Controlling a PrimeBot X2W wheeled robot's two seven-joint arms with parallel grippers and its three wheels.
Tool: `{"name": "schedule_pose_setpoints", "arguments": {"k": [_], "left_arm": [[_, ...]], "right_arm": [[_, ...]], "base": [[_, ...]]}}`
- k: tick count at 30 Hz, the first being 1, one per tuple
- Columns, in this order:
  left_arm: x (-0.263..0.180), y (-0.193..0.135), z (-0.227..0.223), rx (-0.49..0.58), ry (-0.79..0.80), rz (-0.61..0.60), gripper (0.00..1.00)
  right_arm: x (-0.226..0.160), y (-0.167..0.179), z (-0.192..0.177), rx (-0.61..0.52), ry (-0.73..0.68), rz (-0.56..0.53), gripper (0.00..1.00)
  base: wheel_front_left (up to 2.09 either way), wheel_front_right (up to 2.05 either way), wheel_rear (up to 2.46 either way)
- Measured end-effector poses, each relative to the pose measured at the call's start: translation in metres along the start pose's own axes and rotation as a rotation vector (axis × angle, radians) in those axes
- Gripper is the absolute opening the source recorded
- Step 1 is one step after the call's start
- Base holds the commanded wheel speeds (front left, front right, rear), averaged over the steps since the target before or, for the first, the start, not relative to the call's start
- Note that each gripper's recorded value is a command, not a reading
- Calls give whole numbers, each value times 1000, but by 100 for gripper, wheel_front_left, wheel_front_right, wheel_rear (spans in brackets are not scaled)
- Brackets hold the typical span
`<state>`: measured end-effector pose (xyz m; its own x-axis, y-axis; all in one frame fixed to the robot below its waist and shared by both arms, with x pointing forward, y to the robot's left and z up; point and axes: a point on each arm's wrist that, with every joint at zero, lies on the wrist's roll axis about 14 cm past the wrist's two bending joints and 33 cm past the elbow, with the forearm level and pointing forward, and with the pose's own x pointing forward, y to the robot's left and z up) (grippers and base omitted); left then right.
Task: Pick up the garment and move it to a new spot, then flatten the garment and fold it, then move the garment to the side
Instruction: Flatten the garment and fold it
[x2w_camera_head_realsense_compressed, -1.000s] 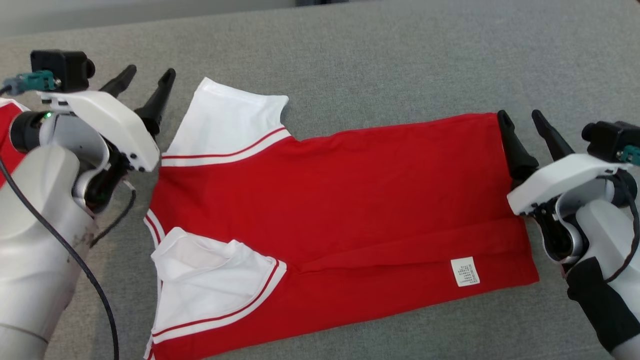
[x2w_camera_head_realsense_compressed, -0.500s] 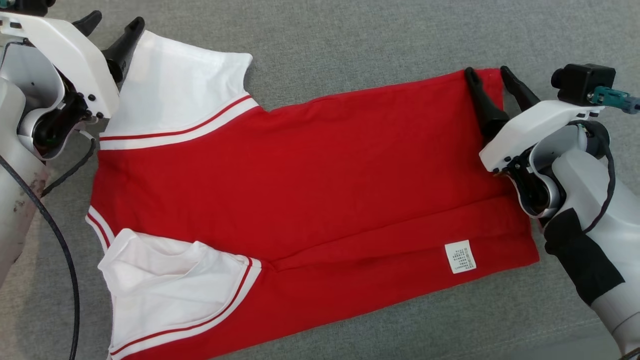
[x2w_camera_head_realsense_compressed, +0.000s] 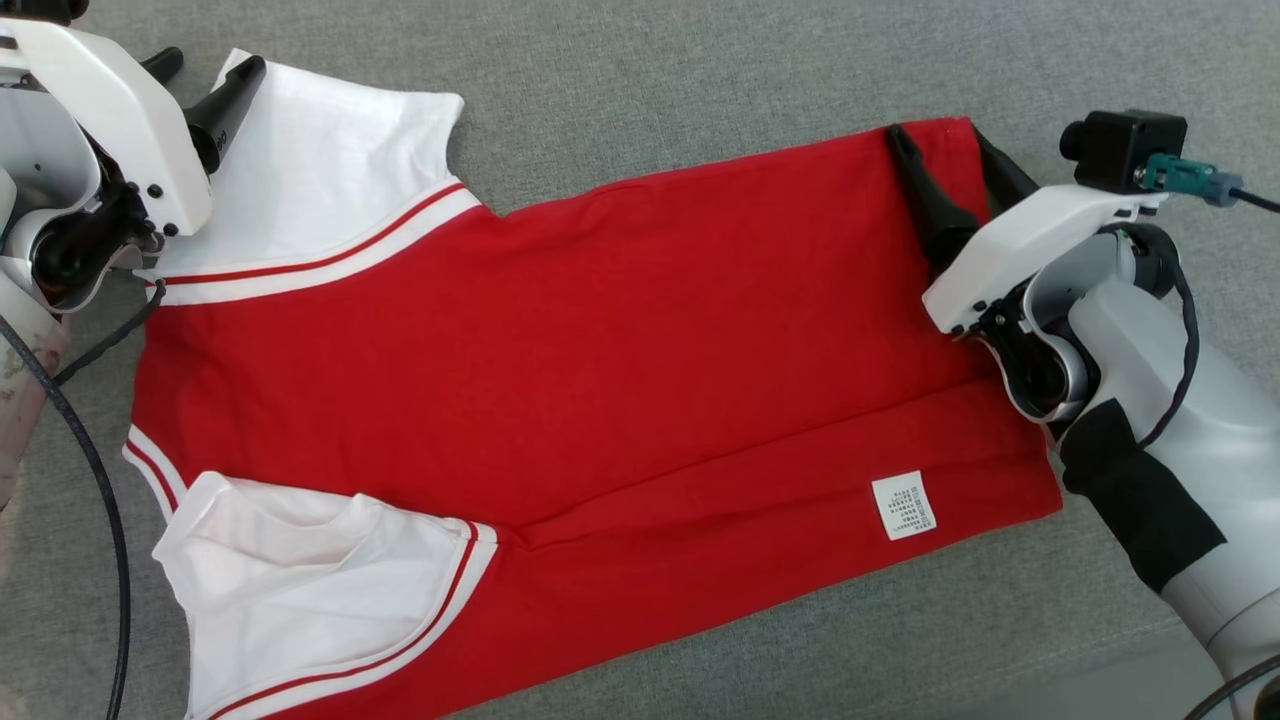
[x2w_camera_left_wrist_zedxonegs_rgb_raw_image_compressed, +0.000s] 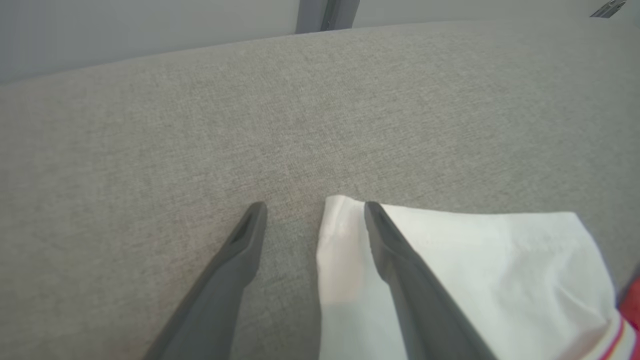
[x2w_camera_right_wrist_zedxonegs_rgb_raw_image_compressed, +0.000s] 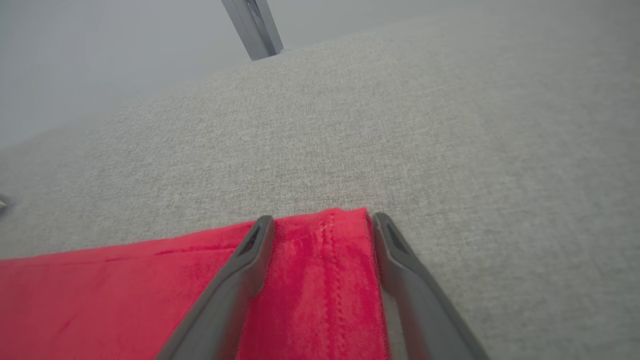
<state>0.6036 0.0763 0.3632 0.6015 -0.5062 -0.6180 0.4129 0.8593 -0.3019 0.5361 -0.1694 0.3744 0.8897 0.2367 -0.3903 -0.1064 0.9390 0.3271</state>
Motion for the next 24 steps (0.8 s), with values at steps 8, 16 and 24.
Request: {"name": "schedule_pose_setpoints", "arguments": {"k": [8,16,24], "left_arm": [[10,5,-6,0,36,-4,100],[11,1,-8,2,56,-19,0],[9,0,-6,12,48,-23,0]], "right_arm": [[8,-2,-2,-1,1,0,100],[10,0,-2,2,3,5,44],[12,5,-2,7,0,16,0]], "base": [[0,0,0],[0,0,0],[0,0,0]]}}
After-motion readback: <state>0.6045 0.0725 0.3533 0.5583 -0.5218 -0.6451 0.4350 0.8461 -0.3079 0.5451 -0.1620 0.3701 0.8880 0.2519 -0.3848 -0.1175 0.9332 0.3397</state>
